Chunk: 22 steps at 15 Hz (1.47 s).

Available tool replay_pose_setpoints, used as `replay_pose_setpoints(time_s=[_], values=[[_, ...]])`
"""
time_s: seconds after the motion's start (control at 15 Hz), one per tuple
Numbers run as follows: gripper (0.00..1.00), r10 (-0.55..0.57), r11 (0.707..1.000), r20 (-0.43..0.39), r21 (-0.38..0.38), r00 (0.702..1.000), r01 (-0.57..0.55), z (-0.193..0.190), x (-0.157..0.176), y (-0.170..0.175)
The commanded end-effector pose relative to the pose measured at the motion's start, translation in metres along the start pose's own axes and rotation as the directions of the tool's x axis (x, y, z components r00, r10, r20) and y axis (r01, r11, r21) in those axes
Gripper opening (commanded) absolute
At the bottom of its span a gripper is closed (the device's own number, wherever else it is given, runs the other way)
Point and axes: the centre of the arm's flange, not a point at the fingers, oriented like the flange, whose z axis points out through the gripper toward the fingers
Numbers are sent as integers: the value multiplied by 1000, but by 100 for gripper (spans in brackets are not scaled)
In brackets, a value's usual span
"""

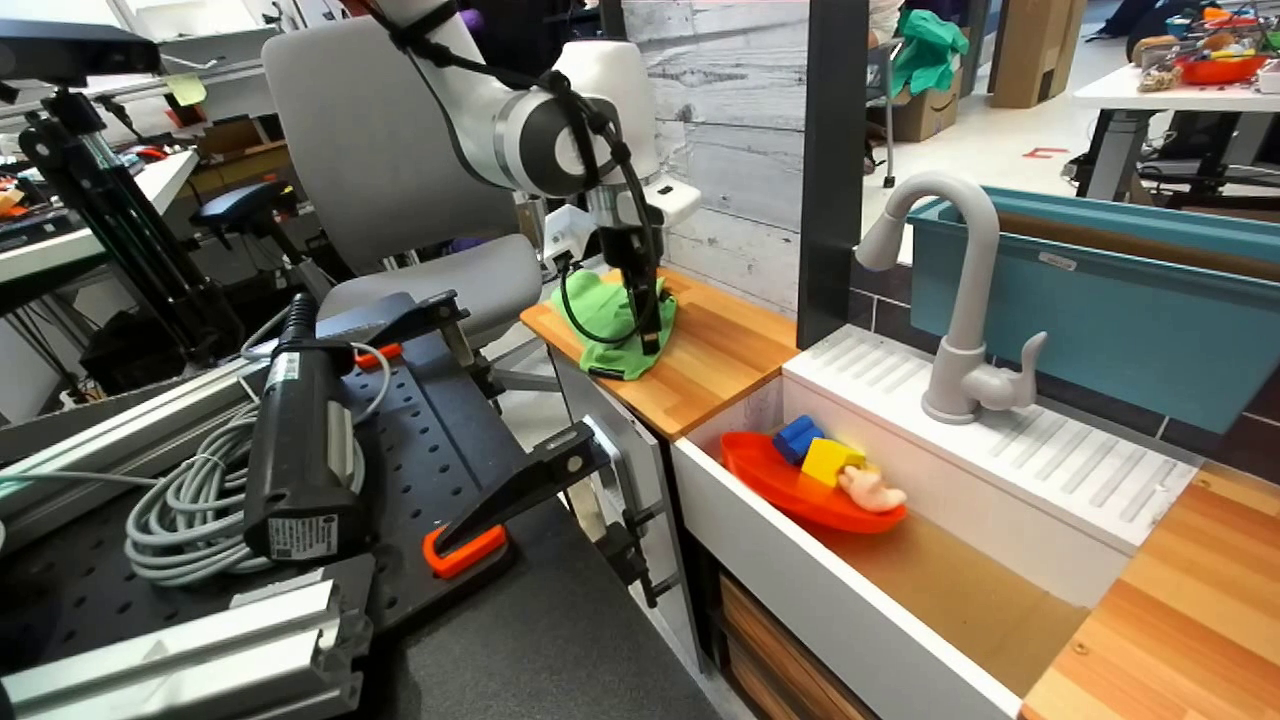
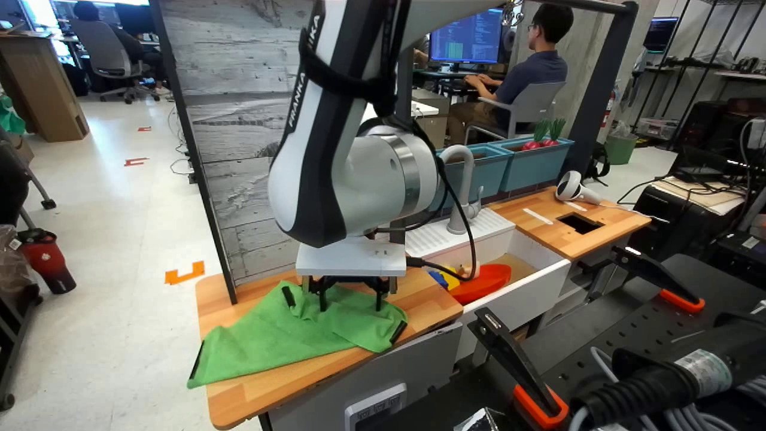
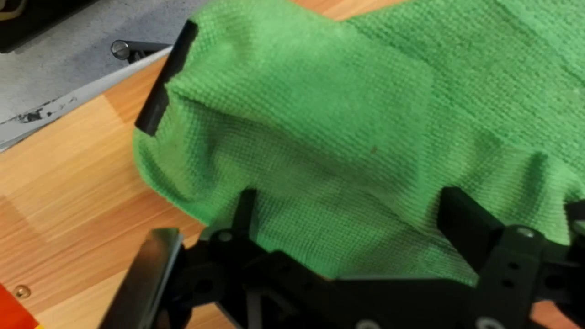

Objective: Move the green towel to the right

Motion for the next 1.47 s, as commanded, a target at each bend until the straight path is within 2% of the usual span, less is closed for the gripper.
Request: replay_pose_setpoints(time_s=[0.0, 0.4, 0.73, 1.0, 1.33, 1.4], values=[[100, 60, 998, 11, -5, 998, -59, 4, 26, 16], [100, 151, 988, 12, 20, 989, -151, -7, 58, 51], [100, 198, 979, 10, 48, 980, -198, -19, 71, 67], [100, 188, 979, 3, 78, 982, -187, -37, 51, 61], [100, 138, 971, 52, 190, 989, -145, -80, -3, 44], [100, 149, 979, 29, 133, 988, -152, -50, 24, 31]])
